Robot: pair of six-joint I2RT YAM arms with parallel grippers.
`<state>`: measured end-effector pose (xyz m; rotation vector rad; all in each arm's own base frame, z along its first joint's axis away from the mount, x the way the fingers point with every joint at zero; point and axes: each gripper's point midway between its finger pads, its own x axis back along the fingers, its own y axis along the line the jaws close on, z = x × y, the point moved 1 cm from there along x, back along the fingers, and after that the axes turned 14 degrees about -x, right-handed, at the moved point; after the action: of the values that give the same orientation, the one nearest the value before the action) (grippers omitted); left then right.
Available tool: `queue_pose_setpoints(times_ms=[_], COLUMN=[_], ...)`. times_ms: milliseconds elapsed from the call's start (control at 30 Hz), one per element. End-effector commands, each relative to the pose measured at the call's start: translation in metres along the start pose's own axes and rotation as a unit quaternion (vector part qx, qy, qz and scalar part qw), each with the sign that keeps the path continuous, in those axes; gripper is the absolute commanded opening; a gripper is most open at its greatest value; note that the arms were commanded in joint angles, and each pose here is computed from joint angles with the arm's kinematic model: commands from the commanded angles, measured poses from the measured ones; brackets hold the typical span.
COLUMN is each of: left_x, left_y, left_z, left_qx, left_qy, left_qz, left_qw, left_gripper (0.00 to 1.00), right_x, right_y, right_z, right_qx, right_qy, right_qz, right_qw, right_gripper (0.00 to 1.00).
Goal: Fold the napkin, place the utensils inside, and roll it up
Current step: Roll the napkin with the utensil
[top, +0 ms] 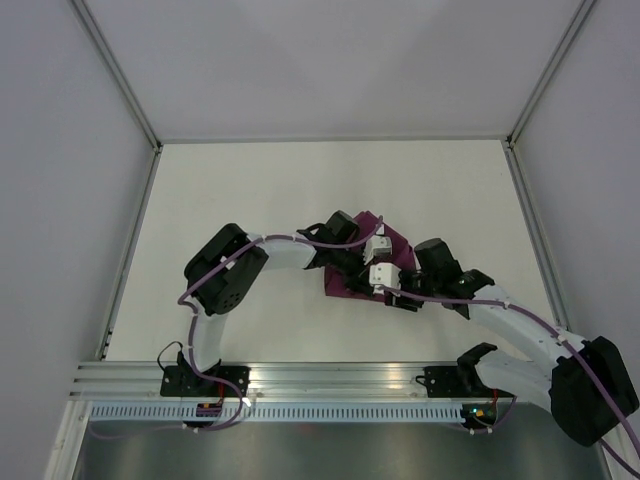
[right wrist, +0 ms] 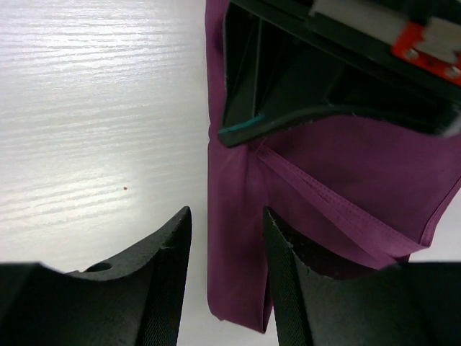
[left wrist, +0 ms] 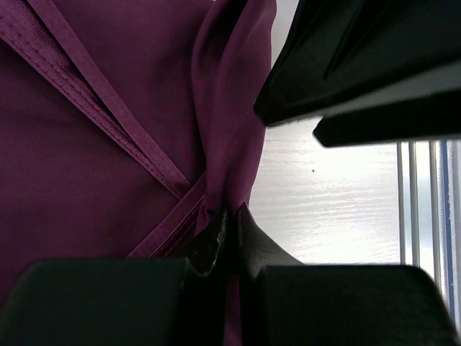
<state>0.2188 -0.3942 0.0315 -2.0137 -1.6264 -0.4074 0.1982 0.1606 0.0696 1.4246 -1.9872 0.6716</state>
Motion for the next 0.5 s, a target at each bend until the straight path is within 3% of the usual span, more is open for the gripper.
queue_pose_setpoints(times_ms=[0,467], left_x=[-0.003,-0.005], left_y=[-0.001,0.004], left_z=[0.021,0.028], left_qx=[0.057,0.077], left_qy=[0.024,0.024], left_qz=[0.012,0.019], left_qw=[0.998,0.997], left_gripper=[0.02,0.02], right_x=[-0.013,-0.052], right_y=[-0.010,0.000], right_z=[-0.014,0.004], right_qx=[0.037,0.068], right_qy=[-0.018,0.033], right_qz=[0.040,0.059], right_qw=[0.998,0.995], right_gripper=[0.51,0.52])
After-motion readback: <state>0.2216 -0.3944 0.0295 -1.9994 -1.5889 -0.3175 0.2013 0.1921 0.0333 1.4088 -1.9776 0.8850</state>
